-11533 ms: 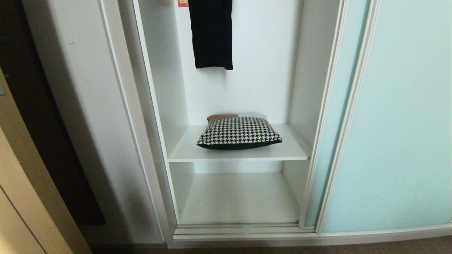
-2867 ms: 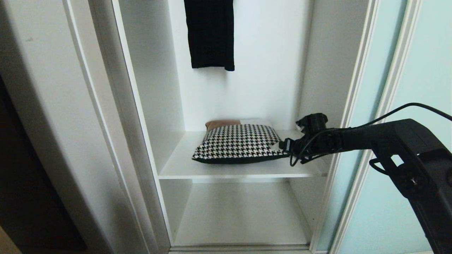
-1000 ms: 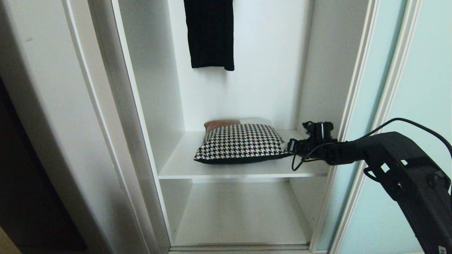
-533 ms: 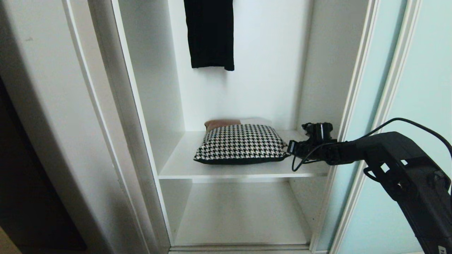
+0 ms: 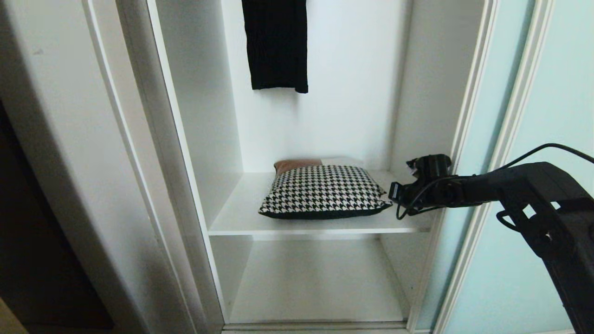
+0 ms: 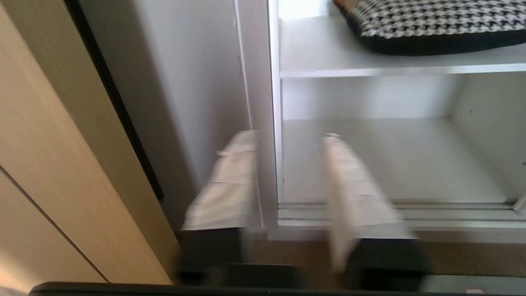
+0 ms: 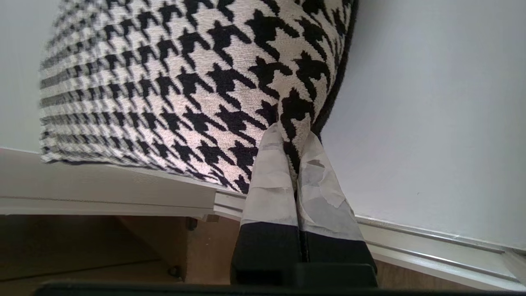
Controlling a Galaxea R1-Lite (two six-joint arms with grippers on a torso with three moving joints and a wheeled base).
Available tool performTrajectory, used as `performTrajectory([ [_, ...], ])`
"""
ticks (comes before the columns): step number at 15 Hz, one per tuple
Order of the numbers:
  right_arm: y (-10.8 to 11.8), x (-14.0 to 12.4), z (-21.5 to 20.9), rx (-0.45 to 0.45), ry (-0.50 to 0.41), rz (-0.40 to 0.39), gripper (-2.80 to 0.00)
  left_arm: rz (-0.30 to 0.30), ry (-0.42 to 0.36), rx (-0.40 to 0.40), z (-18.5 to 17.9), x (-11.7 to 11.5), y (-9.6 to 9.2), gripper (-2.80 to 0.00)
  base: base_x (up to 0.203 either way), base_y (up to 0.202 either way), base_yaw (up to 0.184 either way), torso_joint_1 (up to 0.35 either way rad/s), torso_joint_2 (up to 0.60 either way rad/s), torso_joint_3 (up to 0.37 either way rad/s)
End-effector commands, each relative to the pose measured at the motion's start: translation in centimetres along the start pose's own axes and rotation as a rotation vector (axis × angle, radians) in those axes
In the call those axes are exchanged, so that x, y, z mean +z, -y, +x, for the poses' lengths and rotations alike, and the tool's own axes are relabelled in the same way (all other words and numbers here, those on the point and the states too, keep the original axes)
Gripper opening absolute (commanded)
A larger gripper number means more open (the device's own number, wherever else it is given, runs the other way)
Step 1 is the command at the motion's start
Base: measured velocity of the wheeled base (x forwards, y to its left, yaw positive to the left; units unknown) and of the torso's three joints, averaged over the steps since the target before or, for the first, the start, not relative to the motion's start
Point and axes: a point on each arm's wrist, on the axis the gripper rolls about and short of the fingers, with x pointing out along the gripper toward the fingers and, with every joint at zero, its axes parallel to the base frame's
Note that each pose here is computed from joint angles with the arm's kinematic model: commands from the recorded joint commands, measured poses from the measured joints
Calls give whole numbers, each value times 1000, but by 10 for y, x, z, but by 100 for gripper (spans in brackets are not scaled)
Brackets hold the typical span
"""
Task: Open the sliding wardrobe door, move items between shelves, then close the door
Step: Place the pillow on the lower shelf
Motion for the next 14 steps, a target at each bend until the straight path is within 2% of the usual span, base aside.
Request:
performTrajectory([
  [1, 0, -2, -5, -7, -10, 8, -280, 5, -17, -2, 3, 21, -1, 0, 0, 0, 0, 0, 0, 0],
  [3, 2, -7, -7, -17, -26, 13, -280, 4, -69, -5, 13, 47, -3, 0, 0, 0, 0, 0, 0, 0],
  [5, 8, -5, -14, -31, -23, 23, -280, -5, -159, -32, 40, 77, -3, 0, 0, 0, 0, 0, 0, 0],
  [9, 15, -2, -25, -45, -16, 11, -280, -64, -298, -95, 141, 140, -3, 0, 0, 0, 0, 0, 0, 0],
  [11, 12, 0, -28, -26, -13, 0, -280, -115, -354, -153, 199, 156, 5, 0, 0, 0, 0, 0, 0, 0],
  [14, 9, 2, -31, -19, -4, -7, -280, -219, -449, -250, 281, 157, 37, 0, 0, 0, 0, 0, 0, 0],
])
